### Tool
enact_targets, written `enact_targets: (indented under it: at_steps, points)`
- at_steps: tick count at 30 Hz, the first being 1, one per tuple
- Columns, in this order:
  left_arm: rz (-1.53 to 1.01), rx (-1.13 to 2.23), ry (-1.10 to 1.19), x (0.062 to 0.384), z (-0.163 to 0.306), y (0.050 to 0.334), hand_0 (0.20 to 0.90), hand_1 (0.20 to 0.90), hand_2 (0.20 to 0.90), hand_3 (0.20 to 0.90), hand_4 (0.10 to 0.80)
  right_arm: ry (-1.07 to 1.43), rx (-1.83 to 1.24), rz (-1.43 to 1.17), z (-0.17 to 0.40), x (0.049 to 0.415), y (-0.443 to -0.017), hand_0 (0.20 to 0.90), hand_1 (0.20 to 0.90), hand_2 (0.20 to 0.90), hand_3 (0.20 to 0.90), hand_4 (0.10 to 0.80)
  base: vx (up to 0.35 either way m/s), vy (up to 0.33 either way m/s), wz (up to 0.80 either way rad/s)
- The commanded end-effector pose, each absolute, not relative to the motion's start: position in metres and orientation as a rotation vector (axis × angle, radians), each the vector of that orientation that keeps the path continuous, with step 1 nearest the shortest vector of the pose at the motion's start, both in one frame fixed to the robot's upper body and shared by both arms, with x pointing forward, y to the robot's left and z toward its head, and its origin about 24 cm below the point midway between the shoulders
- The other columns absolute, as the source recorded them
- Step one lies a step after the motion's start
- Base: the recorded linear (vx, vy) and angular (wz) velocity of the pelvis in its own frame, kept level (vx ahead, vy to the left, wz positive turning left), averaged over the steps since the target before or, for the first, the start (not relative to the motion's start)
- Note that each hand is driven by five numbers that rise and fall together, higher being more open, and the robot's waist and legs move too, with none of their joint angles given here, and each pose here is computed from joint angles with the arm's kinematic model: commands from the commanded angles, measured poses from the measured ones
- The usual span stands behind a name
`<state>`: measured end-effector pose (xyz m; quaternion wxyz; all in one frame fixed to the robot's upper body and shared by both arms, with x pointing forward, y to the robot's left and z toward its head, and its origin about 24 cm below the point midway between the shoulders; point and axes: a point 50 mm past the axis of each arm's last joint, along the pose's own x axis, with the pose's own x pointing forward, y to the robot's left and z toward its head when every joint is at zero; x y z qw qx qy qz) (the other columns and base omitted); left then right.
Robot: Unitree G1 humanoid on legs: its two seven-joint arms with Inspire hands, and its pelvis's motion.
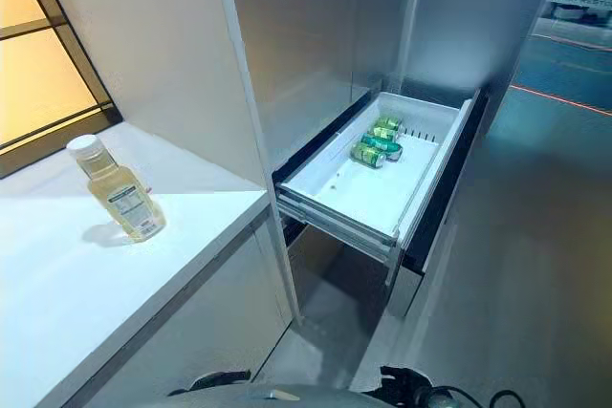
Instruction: Put drinks into fridge and close the fridge
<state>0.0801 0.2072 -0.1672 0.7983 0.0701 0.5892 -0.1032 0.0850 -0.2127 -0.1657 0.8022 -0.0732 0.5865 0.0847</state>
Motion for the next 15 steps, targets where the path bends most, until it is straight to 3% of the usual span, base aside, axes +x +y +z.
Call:
enact_targets:
  at_steps: [1, 10, 15]
  points:
    - [-0.255, 0.09, 1.251, 0.09, -0.168, 0.193, 0.9, 0.9, 0.9, 0.9, 0.8, 1.266, -0.185, 0.226, -0.166, 0.093, -0.21, 0.9, 0.9, 0.9, 0.9, 0.8, 0.0, 0.0, 0.0]
    - [-0.138, 0.117, 1.182, 0.098, -0.165, 0.202, 0.9, 0.9, 0.9, 0.9, 0.8, 1.269, -0.181, 0.22, -0.165, 0.093, -0.213, 0.9, 0.9, 0.9, 0.9, 0.8, 0.0, 0.0, 0.0]
    - [-0.145, 0.066, 0.907, 0.134, -0.148, 0.204, 0.9, 0.9, 0.9, 0.9, 0.8, 1.27, -0.184, 0.211, -0.164, 0.095, -0.218, 0.9, 0.9, 0.9, 0.9, 0.8, 0.0, 0.0, 0.0]
